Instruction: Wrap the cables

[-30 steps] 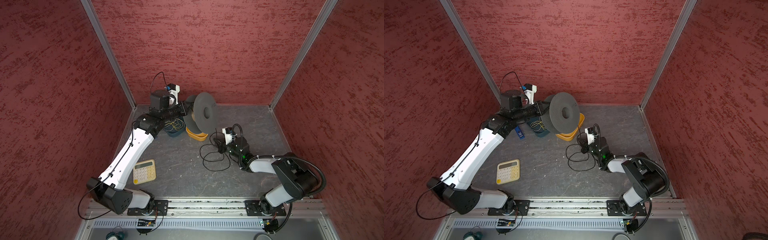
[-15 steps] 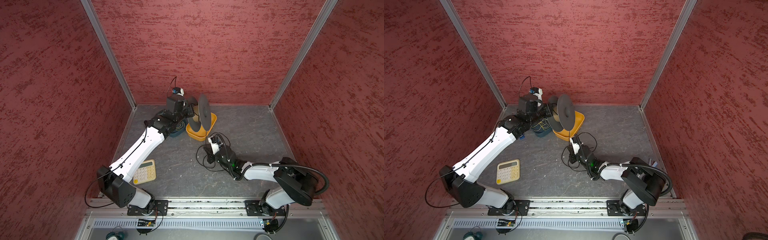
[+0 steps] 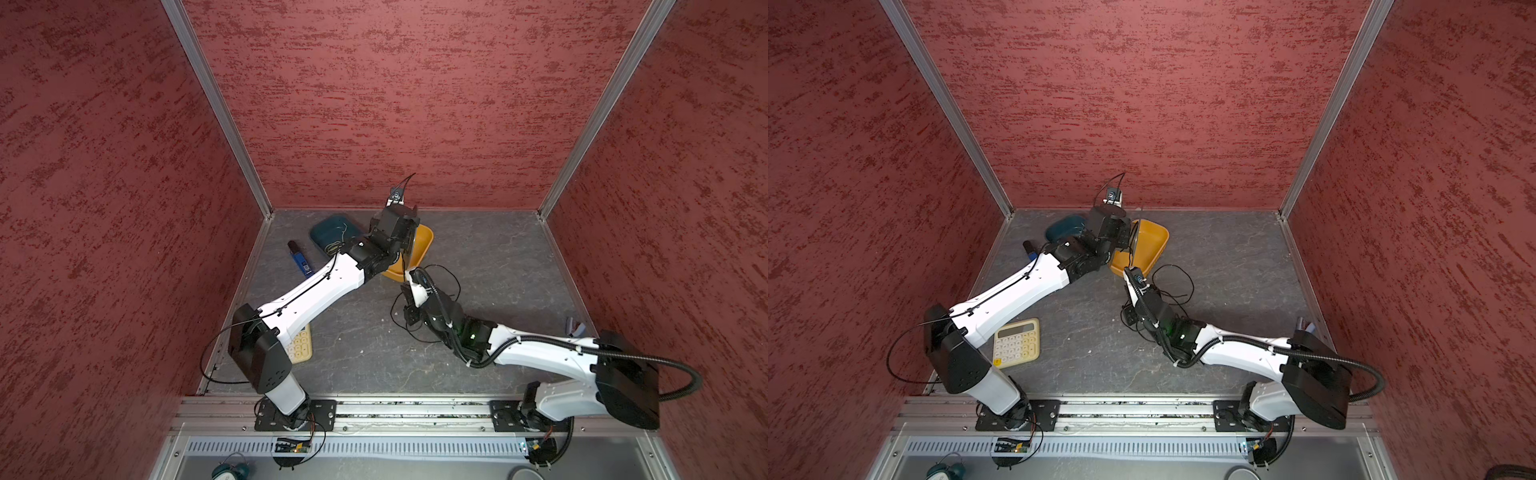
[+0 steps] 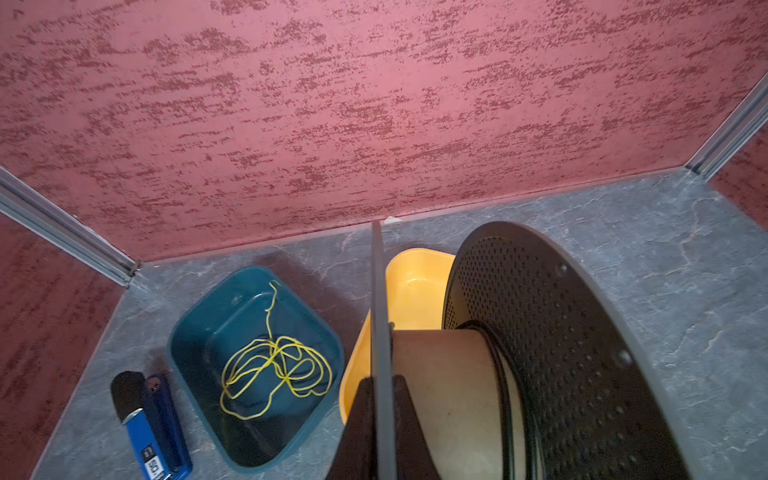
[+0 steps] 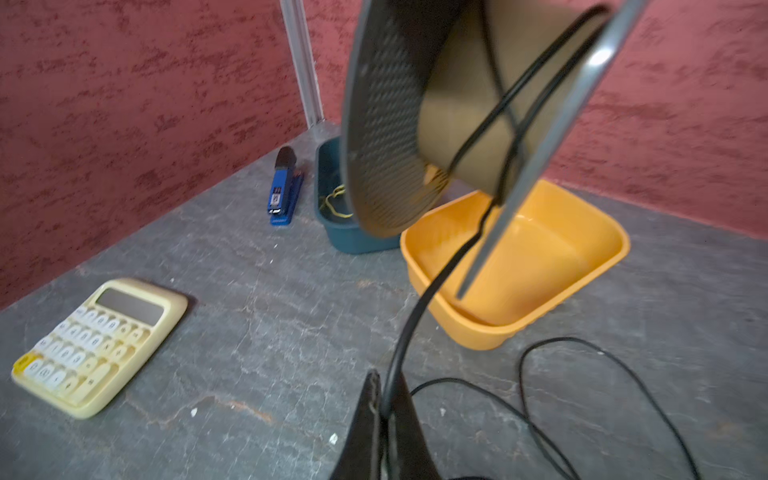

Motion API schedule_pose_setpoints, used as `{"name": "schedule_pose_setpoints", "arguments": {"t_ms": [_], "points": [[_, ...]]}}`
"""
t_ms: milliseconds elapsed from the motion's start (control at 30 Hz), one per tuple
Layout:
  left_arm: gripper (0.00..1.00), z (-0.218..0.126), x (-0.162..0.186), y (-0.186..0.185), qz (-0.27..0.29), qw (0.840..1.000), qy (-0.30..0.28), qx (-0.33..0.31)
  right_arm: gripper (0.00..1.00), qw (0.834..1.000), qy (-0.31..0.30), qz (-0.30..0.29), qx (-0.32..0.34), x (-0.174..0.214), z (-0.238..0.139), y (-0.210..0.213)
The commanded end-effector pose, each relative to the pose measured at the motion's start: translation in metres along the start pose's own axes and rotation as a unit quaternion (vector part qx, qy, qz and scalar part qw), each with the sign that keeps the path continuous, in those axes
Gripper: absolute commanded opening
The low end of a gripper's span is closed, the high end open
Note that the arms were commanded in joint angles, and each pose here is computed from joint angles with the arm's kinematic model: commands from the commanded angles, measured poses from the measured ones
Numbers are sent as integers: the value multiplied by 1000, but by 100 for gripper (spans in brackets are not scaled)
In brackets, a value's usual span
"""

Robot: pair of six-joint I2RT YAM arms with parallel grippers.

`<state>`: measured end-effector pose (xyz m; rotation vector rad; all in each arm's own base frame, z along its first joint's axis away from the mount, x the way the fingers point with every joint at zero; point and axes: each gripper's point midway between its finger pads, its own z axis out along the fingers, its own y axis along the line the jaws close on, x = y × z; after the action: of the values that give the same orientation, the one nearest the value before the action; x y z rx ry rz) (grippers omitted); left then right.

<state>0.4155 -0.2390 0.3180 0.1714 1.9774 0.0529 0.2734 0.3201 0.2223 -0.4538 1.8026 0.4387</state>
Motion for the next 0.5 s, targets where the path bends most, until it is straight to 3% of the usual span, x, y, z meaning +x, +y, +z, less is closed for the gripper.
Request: {"name": "schedule_pose_setpoints", "arguments": {"t_ms": [0, 233, 467], "points": [[0, -13, -27, 8, 1, 999, -35, -14, 0, 996, -13, -23, 83, -21, -18, -33], [0, -23, -1, -6, 19, 1000, -7, 21, 0, 988, -47, -43, 142, -60, -37, -70], [0, -34, 11, -31, 6, 995, 27, 93, 3, 982, -84, -60, 160, -96, -32, -76]]}}
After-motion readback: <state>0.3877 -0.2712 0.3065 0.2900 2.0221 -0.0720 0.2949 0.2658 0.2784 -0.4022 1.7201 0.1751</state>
